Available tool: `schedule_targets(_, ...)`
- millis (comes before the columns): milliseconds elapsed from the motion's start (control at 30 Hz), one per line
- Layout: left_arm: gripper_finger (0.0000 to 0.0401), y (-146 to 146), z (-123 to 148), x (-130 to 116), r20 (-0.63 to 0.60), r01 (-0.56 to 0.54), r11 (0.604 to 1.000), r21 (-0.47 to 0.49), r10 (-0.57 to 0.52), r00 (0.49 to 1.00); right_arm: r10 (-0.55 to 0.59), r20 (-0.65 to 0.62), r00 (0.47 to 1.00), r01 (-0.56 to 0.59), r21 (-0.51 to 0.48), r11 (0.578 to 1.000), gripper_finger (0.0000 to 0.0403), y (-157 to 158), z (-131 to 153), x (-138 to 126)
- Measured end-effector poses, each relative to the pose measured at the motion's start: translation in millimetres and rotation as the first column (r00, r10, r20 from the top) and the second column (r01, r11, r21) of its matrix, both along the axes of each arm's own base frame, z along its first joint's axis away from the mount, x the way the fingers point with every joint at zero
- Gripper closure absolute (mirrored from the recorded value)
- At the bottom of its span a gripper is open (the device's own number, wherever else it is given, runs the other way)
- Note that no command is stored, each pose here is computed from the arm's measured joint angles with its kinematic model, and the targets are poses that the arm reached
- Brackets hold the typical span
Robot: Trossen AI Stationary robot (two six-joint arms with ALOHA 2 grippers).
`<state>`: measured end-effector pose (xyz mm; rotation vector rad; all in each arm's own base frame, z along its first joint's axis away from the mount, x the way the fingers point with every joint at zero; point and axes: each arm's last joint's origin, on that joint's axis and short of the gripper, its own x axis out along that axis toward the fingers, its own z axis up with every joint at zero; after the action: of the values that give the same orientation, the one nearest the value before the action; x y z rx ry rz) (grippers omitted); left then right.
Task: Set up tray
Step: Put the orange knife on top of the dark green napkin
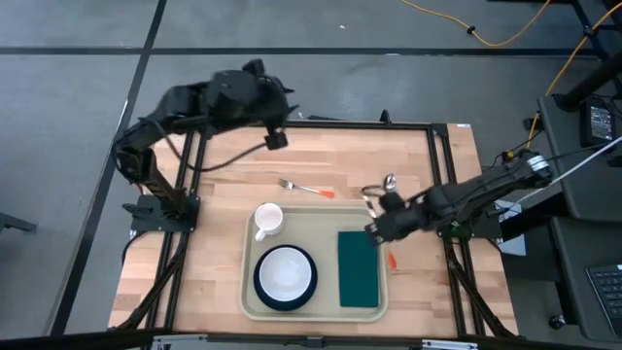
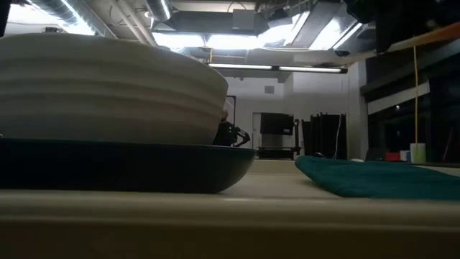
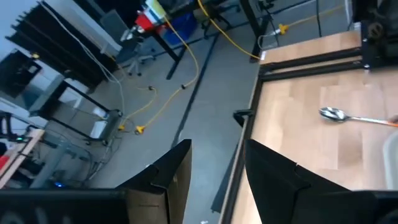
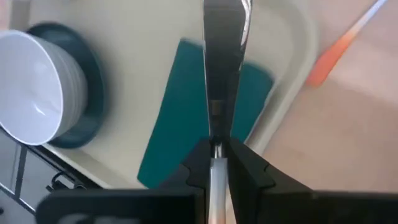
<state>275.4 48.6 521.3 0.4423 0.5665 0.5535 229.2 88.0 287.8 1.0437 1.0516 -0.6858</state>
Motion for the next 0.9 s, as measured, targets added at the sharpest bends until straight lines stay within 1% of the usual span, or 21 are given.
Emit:
schedule_targets(100,0.0258,1.5,7.2,-12.5,0.014,0.019,1.000,0.012,-0.019,1.000,-0.031,-0.043,0.999,0.032,0.016,0.999,0.0365,23.3,-8.0,16.2)
schedule_targets(200,0.0258,0.8,11.4,-19.8,0.029,0.050,0.999,0.008,-0.050,0.998,-0.051,-0.079,0.996,0.053,0.018,0.998,0.0365,44.8,-16.5,32.3)
schedule_targets(400,0.0258,-6.2,11.2,-21.4,0.042,0.126,0.991,-0.043,-0.124,0.991,-0.082,-0.133,0.988,0.085,0.017,0.996,0.0365,80.9,-35.4,57.4)
schedule_targets(567,0.0258,-13.1,10.6,-20.9,0.041,0.147,0.988,-0.052,-0.145,0.989,-0.152,-0.179,0.972,0.158,0.015,0.987,0.0365,102.2,-52.7,66.3)
schedule_targets(700,0.0258,-13.7,9.0,-21.6,0.015,0.148,0.988,-0.047,-0.147,0.989,-0.231,-0.203,0.952,0.240,0.022,0.971,0.0365,114.0,-62.4,67.9)
schedule_targets(800,0.0258,-13.1,6.9,-24.3,-0.041,0.131,0.991,-0.011,-0.132,0.990,-0.282,-0.228,0.932,0.297,0.038,0.954,0.0365,119.6,-67.1,68.7)
schedule_targets(900,0.0258,-11.7,6.8,-29.1,-0.103,0.111,0.992,0.054,-0.105,0.989,-0.306,-0.276,0.911,0.332,0.054,0.942,0.0365,121.4,-72.9,69.4)
